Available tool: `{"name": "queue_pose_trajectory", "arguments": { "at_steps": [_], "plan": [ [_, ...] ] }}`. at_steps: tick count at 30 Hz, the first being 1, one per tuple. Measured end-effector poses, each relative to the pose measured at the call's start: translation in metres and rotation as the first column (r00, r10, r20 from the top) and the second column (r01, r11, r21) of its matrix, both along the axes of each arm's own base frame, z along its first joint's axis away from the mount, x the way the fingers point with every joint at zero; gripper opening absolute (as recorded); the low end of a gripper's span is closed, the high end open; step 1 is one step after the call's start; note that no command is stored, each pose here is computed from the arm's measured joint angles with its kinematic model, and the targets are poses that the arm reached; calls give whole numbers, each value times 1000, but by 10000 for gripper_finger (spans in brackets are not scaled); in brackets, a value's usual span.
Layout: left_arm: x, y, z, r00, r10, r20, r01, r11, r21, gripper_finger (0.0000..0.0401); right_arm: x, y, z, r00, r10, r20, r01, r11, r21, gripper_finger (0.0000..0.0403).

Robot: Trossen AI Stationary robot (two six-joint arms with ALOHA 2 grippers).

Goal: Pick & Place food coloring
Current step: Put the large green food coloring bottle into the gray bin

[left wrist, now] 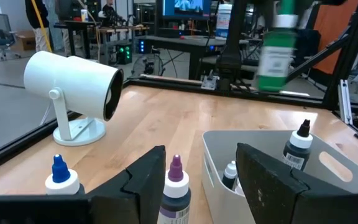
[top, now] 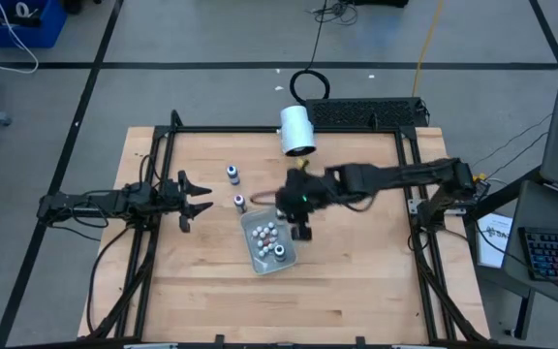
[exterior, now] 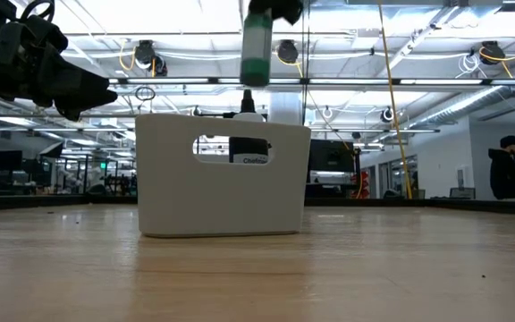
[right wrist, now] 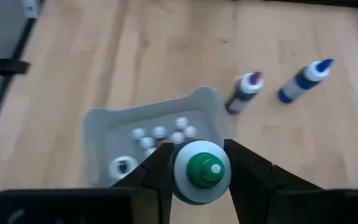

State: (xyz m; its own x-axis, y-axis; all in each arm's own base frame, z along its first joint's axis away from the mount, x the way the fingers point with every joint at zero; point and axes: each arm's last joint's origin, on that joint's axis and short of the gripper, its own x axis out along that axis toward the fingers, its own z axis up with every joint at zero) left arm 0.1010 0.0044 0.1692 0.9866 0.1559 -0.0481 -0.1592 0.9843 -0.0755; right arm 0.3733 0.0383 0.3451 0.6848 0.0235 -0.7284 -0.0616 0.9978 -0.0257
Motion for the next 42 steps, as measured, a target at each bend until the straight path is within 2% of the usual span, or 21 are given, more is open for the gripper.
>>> {"name": "queue_pose_trajectory", "arguments": {
  "at_steps": [10,15,20,36,40,42],
  "plan": [
    [0,0,0,1000,0,0,0,1000,0,206,-6,67,-11,995,89,-38,-88,996,33,107],
    [0,0,0,1000,0,0,0,1000,0,197,-5,82,-32,991,129,-32,-128,991,34,107],
    [0,0,0,1000,0,0,0,1000,0,191,-4,73,-48,995,79,-65,-81,996,-25,107],
    [0,0,0,1000,0,0,0,1000,0,205,-8,44,-27,998,58,-2,-58,997,-51,107],
    [0,0,0,1000,0,1,0,1000,0,198,-3,29,-40,999,26,-29,-28,998,-56,107],
    [0,0,0,1000,0,0,0,1000,0,195,1,22,-50,999,34,-31,-35,999,-19,107]
  ]
}}
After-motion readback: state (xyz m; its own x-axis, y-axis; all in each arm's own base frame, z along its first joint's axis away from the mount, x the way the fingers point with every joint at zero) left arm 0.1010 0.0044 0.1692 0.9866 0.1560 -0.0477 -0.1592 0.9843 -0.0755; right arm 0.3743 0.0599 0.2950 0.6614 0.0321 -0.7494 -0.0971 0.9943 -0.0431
